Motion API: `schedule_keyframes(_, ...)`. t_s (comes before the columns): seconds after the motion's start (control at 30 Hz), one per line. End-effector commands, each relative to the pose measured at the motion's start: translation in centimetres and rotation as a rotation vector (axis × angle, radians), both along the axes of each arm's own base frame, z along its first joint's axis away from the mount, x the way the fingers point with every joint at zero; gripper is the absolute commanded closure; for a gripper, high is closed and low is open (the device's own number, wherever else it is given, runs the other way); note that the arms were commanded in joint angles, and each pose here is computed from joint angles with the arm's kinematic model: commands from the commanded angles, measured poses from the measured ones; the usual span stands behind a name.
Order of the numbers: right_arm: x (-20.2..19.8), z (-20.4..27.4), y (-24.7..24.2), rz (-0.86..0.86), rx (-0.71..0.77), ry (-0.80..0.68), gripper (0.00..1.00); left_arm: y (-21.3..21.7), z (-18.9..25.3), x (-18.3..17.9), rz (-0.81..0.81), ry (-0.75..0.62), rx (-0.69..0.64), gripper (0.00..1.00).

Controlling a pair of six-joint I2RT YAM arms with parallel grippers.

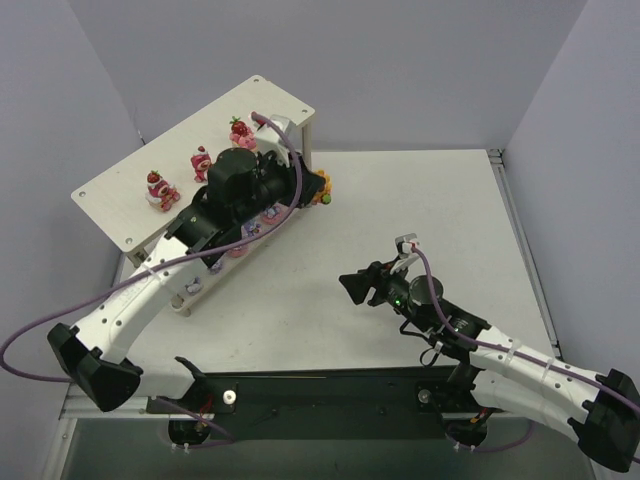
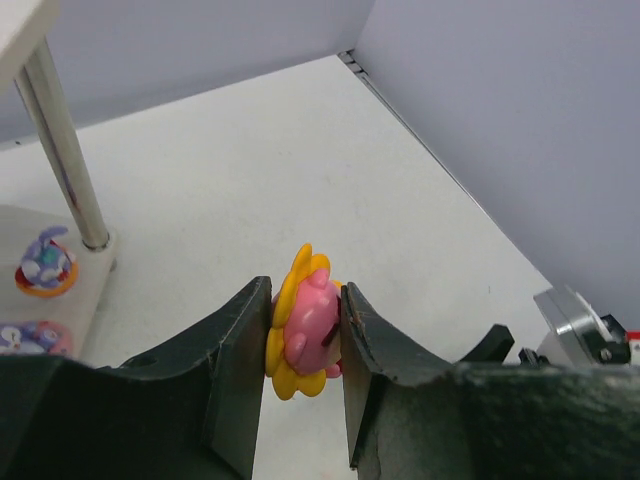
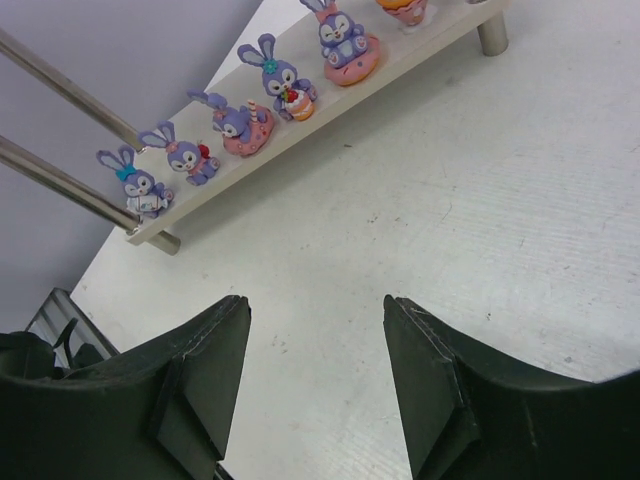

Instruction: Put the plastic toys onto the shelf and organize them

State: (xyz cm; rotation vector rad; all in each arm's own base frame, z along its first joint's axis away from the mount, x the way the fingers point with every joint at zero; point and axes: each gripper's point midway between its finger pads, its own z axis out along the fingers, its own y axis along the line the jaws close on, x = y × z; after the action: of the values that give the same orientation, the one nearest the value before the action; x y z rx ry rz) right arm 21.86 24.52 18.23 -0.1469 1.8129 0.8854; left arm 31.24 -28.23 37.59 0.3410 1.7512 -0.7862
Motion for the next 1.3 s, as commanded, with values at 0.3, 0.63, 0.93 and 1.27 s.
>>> schedule_keyframes(0.3, -0.2, -0.3, -1.6, -0.037, 0.001, -0.019, 0.43, -0.4, 7.2, 7.0, 0.115, -0.162, 0.083, 1.0)
schedule_keyframes(0.63, -0.3, -0.8, -2.0, -0.037, -0.03, -0.015, 0.44, 1.8, 9.1, 11.9, 0.235, -0.2, 0.176, 1.0)
schedule_keyframes(0.93, 0.1, -1.1, -2.2, -0.047, -0.051, -0.011, 0.43, 5.1, 9.6, 15.1, 0.243, -0.18, 0.188, 1.0)
schedule_keyframes(1.27, 0.4, -1.8, -2.1, -0.055, -0.07, 0.006, 0.43, 7.8, 8.4, 17.4, 0.201, -0.173, 0.234, 1.0)
